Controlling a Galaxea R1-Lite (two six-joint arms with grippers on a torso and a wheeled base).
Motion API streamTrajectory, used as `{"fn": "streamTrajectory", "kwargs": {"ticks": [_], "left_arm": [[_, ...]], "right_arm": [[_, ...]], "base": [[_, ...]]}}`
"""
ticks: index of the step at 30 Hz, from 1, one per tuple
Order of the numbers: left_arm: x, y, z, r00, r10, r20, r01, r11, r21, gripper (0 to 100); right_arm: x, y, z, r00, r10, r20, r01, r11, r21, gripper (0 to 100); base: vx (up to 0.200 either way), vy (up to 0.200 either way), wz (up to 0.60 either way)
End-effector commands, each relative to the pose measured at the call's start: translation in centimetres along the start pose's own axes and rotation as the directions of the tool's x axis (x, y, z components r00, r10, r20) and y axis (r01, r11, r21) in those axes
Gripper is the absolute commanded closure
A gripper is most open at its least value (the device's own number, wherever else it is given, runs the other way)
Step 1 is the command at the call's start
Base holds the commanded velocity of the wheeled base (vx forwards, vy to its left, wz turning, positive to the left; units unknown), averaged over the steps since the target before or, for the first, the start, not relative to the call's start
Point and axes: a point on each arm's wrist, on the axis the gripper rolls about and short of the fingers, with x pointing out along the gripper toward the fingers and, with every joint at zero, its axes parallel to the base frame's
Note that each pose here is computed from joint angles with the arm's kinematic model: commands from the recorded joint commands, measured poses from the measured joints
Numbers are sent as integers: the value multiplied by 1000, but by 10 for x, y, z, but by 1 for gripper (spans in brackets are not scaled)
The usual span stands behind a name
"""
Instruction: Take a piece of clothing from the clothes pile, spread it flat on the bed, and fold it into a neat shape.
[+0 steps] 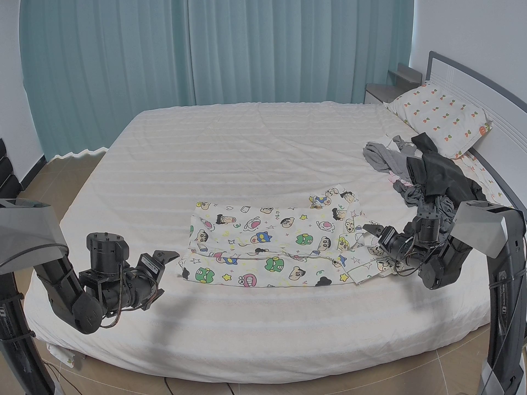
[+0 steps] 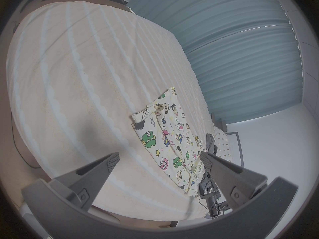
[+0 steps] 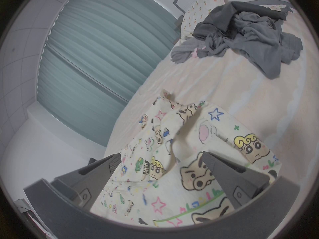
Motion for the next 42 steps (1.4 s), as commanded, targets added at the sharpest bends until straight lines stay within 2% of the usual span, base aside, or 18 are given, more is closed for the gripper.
{"fn": "streamTrajectory", "kwargs": {"ticks": [1,10,28,36,42], "left_arm": [[0,-3,-8,1000,-9,-22,10,1000,14,0],[-4,-5,-8,1000,-19,-22,18,999,-33,0],[-3,-4,-9,999,-29,-22,28,999,-29,0],[0,-3,-25,997,-14,-72,15,1000,5,0],[24,2,-31,996,17,-87,-11,997,75,0]], "right_arm": [[-34,29,10,996,70,52,-70,998,-7,0],[-41,31,3,995,87,56,-87,996,-15,0],[-40,35,-3,995,95,37,-95,995,-18,0],[-39,36,-6,995,98,29,-97,995,-19,0],[-39,37,-6,995,100,29,-99,995,-18,0]], "base": [[0,0,0],[0,0,0],[200,0,0],[0,0,0],[0,0,0]]}}
